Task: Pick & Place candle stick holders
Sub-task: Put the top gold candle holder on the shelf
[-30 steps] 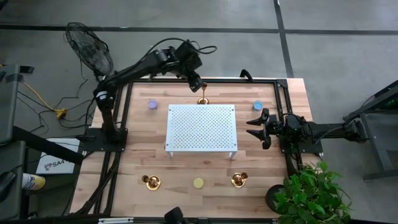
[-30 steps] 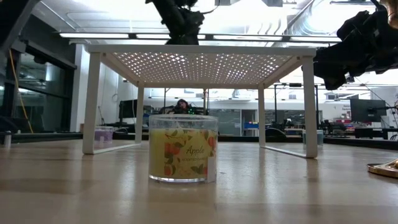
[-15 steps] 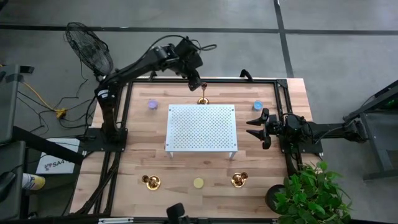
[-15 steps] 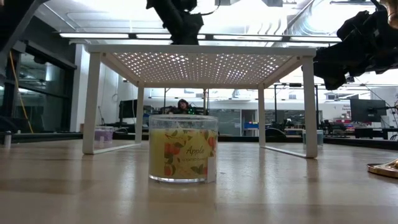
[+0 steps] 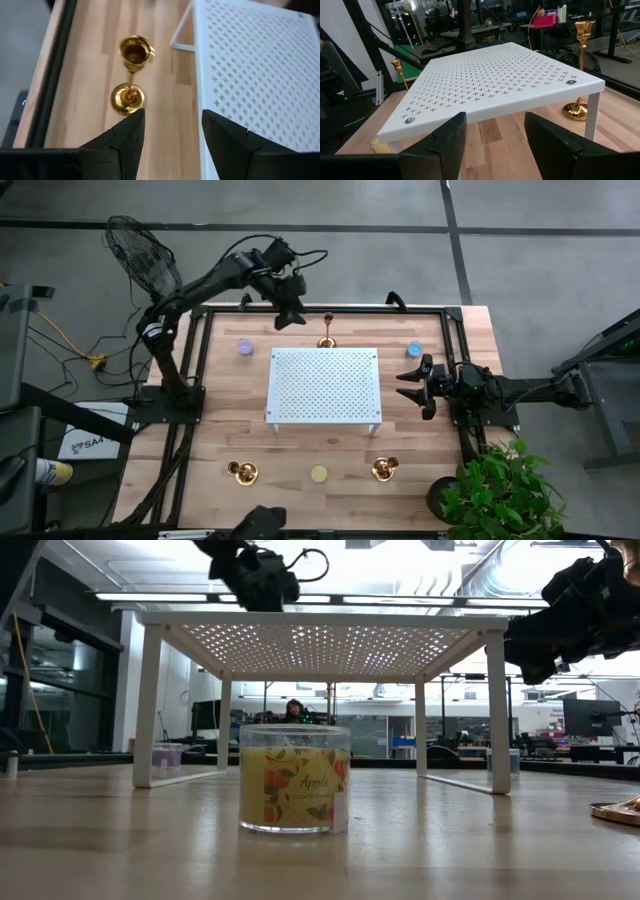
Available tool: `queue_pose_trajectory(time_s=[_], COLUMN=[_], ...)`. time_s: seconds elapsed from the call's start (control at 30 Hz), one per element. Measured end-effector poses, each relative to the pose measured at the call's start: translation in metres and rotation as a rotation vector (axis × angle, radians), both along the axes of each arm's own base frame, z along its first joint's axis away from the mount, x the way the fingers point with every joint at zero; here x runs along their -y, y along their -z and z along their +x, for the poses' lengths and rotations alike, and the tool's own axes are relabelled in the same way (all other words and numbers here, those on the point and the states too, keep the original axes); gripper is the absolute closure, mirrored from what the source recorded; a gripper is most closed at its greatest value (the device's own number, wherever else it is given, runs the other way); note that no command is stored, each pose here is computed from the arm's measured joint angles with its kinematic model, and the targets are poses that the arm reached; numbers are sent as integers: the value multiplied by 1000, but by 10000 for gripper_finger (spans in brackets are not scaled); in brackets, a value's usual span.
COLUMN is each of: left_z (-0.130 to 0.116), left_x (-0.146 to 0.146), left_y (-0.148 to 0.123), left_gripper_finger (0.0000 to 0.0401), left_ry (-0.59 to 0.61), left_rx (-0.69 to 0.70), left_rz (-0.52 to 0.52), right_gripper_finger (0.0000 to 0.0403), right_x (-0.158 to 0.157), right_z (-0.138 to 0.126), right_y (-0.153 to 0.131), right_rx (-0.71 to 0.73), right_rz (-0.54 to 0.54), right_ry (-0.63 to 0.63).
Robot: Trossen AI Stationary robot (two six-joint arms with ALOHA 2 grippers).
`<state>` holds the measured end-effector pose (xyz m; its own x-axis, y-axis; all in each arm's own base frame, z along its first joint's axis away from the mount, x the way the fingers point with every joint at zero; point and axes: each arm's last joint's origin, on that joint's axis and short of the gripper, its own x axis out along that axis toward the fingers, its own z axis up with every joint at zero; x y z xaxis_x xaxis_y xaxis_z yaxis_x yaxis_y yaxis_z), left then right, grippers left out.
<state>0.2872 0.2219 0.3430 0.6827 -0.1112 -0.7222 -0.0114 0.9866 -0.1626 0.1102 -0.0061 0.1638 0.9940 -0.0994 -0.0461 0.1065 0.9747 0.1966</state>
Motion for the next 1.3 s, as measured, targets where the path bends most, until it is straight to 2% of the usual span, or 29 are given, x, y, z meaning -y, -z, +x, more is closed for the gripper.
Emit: queue_pose_trajectory(time_s=[0.23,0.3,0.5,0.73,0.93,1.03,1.13,1.3], left_z=[-16,-19,-18,-5,14,20,21,20], left_x=[-10,-13,-17,-10,5,9,8,3], left_y=[38,53,86,89,82,79,78,83], left_gripper_finger=[206,206,206,206,206,206,206,206], left_ry=[57,51,30,-45,41,22,-14,-82], left_rx=[217,222,254,228,306,324,318,297], left_rz=[38,25,105,254,353,404,420,364], right_gripper_finger=[206,206,206,206,206,206,206,206], right_x=[0,0,0,0,0,0,0,0], right_z=[0,0,0,0,0,0,0,0], right_y=[0,0,0,0,0,0,0,0], right_rx=[0,0,0,0,0,-1,0,0], right_rz=[0,0,0,0,0,0,0,0], right_ry=[0,0,0,0,0,0,0,0])
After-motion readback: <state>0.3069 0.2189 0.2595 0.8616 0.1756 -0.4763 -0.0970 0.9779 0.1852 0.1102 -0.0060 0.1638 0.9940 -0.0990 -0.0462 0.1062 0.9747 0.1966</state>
